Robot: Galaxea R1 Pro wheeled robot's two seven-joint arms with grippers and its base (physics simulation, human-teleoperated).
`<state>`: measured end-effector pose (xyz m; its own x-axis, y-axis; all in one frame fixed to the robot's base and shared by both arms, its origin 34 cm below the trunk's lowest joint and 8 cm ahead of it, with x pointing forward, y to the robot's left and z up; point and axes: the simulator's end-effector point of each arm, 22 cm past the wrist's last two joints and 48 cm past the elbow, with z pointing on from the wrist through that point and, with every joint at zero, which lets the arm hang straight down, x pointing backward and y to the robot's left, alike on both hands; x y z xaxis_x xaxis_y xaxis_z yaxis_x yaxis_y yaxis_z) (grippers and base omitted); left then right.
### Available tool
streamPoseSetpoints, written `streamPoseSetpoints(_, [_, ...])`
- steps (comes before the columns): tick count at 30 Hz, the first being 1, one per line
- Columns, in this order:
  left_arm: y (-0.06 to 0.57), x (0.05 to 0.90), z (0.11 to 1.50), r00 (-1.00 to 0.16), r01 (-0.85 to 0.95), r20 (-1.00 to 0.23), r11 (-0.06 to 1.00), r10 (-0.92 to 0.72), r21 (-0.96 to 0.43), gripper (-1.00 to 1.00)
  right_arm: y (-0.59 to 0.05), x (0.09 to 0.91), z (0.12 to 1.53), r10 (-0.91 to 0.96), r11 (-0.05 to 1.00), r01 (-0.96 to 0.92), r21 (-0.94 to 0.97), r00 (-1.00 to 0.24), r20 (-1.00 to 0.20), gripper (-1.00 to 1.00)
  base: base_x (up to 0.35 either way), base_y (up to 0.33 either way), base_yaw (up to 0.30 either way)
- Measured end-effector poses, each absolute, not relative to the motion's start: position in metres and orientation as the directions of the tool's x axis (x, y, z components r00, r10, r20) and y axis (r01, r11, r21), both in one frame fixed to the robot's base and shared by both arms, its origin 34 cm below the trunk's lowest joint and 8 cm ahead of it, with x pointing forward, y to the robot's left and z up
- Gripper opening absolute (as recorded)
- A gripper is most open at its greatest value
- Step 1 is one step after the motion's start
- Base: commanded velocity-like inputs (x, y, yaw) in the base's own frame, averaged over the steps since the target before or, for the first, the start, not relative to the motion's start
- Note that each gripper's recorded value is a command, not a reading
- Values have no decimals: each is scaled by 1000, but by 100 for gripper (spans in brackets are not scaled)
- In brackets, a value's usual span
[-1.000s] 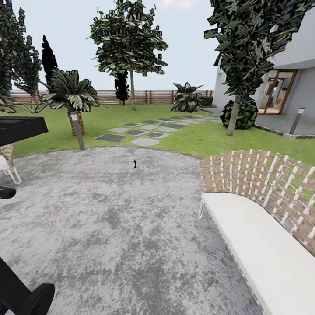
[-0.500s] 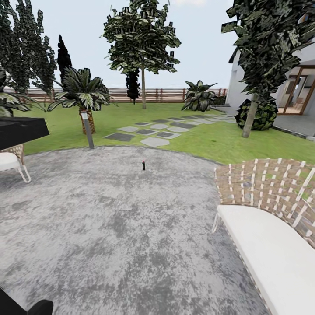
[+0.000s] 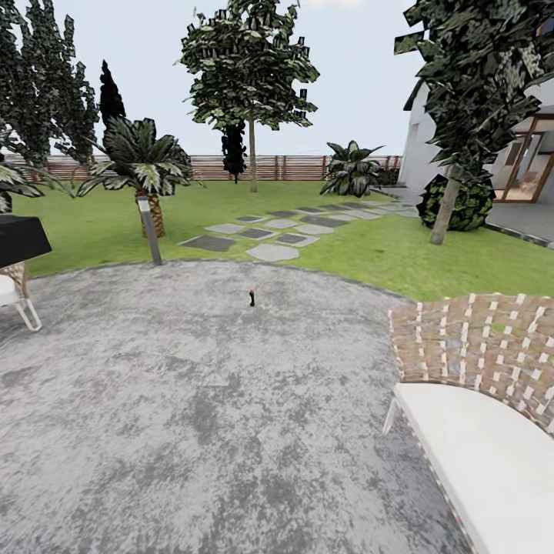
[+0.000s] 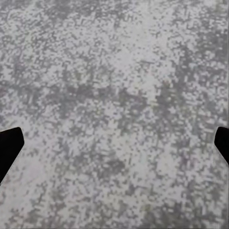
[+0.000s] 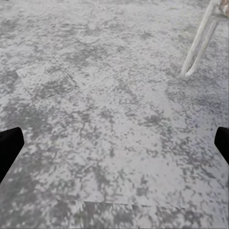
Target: In the garden, pick up the pesticide atomizer on the floor and spray pesticide onto both trees until each tree trunk is fully covered.
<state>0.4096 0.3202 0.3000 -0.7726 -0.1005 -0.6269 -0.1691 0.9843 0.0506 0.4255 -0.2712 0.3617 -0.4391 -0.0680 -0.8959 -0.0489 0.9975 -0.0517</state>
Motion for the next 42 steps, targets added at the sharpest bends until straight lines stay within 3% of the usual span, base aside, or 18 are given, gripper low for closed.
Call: streamPoseSetpoints(42, [320,410,300,-773,-169,-627,984,-101,51,100,-269,425,361,-68,997,-52,-50,-440,-895,100,340,0,0])
